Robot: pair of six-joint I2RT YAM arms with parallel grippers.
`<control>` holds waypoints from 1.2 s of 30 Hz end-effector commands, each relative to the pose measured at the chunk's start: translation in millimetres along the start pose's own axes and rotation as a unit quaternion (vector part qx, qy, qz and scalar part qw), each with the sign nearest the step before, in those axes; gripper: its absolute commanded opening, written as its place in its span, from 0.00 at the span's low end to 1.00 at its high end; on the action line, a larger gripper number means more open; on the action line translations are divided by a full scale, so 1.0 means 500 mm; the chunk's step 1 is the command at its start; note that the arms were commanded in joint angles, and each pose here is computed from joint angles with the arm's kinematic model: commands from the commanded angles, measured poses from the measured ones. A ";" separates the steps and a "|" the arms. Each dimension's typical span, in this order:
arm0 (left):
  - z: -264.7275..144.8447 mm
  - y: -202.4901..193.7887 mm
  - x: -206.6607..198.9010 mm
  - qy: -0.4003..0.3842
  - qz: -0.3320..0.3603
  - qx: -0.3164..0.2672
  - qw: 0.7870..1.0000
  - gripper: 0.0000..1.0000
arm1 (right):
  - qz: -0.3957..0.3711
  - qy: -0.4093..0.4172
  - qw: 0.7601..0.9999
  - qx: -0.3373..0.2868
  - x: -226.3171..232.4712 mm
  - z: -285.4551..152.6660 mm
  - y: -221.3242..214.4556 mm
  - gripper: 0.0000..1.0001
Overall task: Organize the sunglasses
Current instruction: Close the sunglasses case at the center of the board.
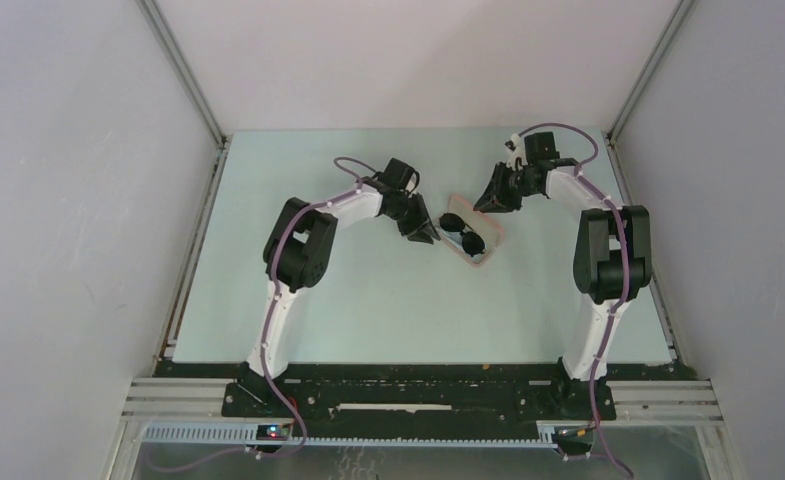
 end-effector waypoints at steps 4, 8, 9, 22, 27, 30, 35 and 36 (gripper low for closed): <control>0.009 0.015 -0.025 -0.014 0.008 0.001 1.000 0.27 | 0.006 -0.009 1.000 0.016 -0.002 0.017 -0.023 0.29; 0.007 0.020 -0.029 -0.014 0.010 -0.004 1.000 0.22 | 0.005 -0.010 1.000 0.016 0.000 0.019 -0.025 0.27; 0.007 0.022 -0.031 -0.015 0.012 -0.006 1.000 0.22 | 0.004 -0.010 1.000 0.016 0.001 0.019 -0.026 0.27; 0.018 0.038 -0.045 -0.028 0.011 -0.006 1.000 0.14 | -0.001 -0.013 0.999 0.031 0.003 0.033 -0.049 0.22; 0.022 0.042 -0.048 -0.031 0.011 -0.007 0.999 0.14 | -0.007 -0.011 0.999 0.043 0.011 0.044 -0.066 0.20; 0.028 0.043 -0.047 -0.031 0.009 -0.005 0.999 0.14 | -0.010 -0.013 0.998 0.053 0.014 0.056 -0.080 0.20; 0.028 0.043 -0.050 -0.036 0.008 -0.003 0.999 0.14 | -0.003 -0.004 0.997 0.071 0.014 0.073 -0.100 0.20; 0.027 0.043 -0.050 -0.036 0.008 -0.003 0.999 0.14 | -0.004 -0.003 0.997 0.075 0.015 0.075 -0.104 0.20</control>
Point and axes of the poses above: each gripper's point midway between its finger pads, its own z axis out along the fingers, its own x axis along the line the jaws close on, y = z × x, the point moved 4 cm from there along -z, back along the fingers, and after that the axes turned 5 degrees about z, right-handed, at the moved point
